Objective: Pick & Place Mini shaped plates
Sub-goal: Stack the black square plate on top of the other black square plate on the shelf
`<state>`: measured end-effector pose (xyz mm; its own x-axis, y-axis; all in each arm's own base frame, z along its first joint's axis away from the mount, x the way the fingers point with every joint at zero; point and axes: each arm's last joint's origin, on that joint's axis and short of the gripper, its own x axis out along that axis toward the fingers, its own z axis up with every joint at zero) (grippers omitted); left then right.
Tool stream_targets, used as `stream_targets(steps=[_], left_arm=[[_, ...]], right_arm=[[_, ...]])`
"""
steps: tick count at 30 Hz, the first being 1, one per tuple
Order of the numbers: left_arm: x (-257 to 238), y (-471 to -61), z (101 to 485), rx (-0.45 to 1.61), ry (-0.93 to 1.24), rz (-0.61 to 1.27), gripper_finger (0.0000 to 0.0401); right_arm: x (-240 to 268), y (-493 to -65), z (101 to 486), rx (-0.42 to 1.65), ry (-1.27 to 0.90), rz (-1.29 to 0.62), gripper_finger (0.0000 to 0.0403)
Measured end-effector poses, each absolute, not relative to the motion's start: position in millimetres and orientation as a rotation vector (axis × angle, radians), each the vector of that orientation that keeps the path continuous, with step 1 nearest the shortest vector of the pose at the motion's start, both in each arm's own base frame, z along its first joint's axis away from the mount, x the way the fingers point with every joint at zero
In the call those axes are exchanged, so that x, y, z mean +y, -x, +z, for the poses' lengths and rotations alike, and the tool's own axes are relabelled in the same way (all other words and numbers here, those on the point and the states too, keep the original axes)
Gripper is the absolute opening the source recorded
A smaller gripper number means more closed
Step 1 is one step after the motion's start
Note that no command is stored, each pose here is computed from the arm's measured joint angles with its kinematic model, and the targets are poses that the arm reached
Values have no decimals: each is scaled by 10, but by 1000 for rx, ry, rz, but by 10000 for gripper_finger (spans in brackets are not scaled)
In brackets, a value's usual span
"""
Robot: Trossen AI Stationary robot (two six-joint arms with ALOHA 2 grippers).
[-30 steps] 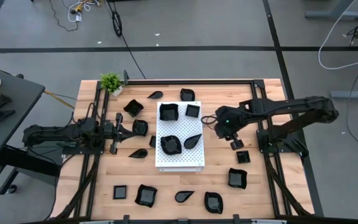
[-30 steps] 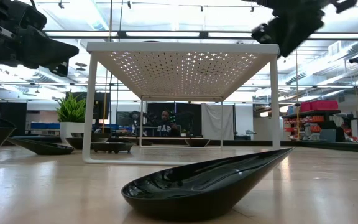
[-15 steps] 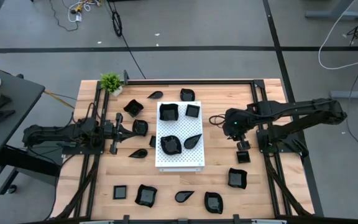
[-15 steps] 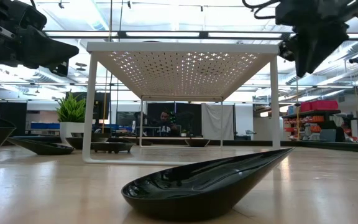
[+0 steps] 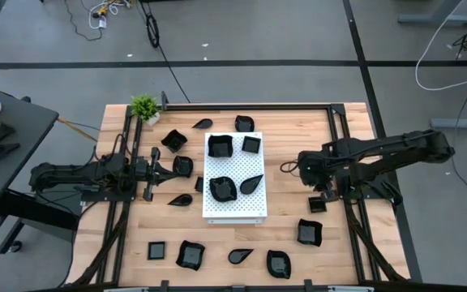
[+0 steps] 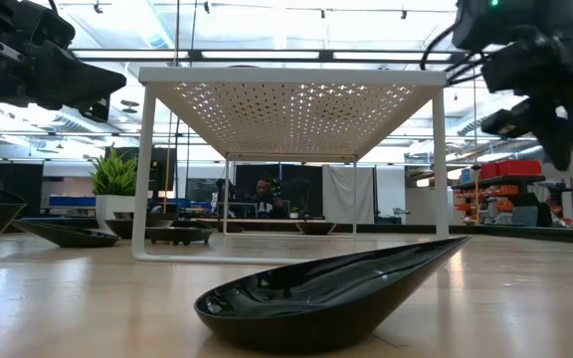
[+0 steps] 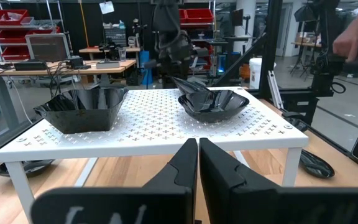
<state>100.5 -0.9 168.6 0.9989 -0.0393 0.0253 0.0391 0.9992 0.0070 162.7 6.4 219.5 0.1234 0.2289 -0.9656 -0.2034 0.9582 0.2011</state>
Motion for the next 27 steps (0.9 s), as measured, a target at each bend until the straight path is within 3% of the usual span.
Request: stream_targets(steps=[7, 17, 27], left_arm=[[-9, -1005, 1684, -24, -7, -39, 21], [-10, -1005, 1685, -25, -6, -39, 21], [-10, -1005, 1685, -25, -6, -40, 21]], right_arm=[[21, -1700, 2150, 1437, -87, 292, 98], [15, -1720, 2129, 1492, -639, -214, 98], [60, -1723, 2129, 1472, -887, -458, 98]])
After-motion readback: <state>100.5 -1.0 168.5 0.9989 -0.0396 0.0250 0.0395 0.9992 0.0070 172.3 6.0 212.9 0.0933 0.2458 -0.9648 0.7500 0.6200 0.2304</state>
